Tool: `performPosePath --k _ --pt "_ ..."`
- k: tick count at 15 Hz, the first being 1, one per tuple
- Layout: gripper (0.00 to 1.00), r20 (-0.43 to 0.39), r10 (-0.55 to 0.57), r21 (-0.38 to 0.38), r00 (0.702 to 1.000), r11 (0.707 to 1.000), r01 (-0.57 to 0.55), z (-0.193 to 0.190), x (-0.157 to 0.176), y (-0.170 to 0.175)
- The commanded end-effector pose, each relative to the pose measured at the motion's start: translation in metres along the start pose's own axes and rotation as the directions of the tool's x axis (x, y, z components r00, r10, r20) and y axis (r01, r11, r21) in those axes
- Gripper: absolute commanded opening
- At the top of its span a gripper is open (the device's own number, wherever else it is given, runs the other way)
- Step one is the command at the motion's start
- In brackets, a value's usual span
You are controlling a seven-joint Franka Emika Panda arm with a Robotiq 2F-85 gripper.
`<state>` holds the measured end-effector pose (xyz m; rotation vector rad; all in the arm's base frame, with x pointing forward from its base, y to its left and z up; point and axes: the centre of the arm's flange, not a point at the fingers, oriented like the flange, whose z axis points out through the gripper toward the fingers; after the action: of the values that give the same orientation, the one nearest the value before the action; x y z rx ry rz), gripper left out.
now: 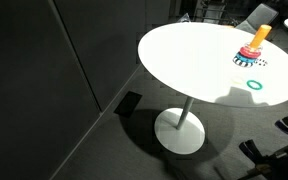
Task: Put the light green ring on the orange rod
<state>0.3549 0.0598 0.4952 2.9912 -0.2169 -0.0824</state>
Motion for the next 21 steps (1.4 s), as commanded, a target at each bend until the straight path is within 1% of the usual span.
performPosePath --k 1,8,12,16,21 --pt "1.00 -0.048 0.025 0.024 0.999 0.999 -0.024 0.018 0.020 0.011" --pt "1.00 -0.108 0.047 0.107 0.993 0.994 -0.035 0.061 0.059 0.032" --pt "1.00 -0.075 0.036 0.142 0.997 0.990 -0.025 0.095 0.086 0.050" --pt "1.00 -0.039 -0.008 0.145 0.999 0.989 0.014 0.133 0.111 0.068" --pt "1.00 -0.058 -0.066 0.121 0.996 0.990 0.073 0.162 0.138 0.080"
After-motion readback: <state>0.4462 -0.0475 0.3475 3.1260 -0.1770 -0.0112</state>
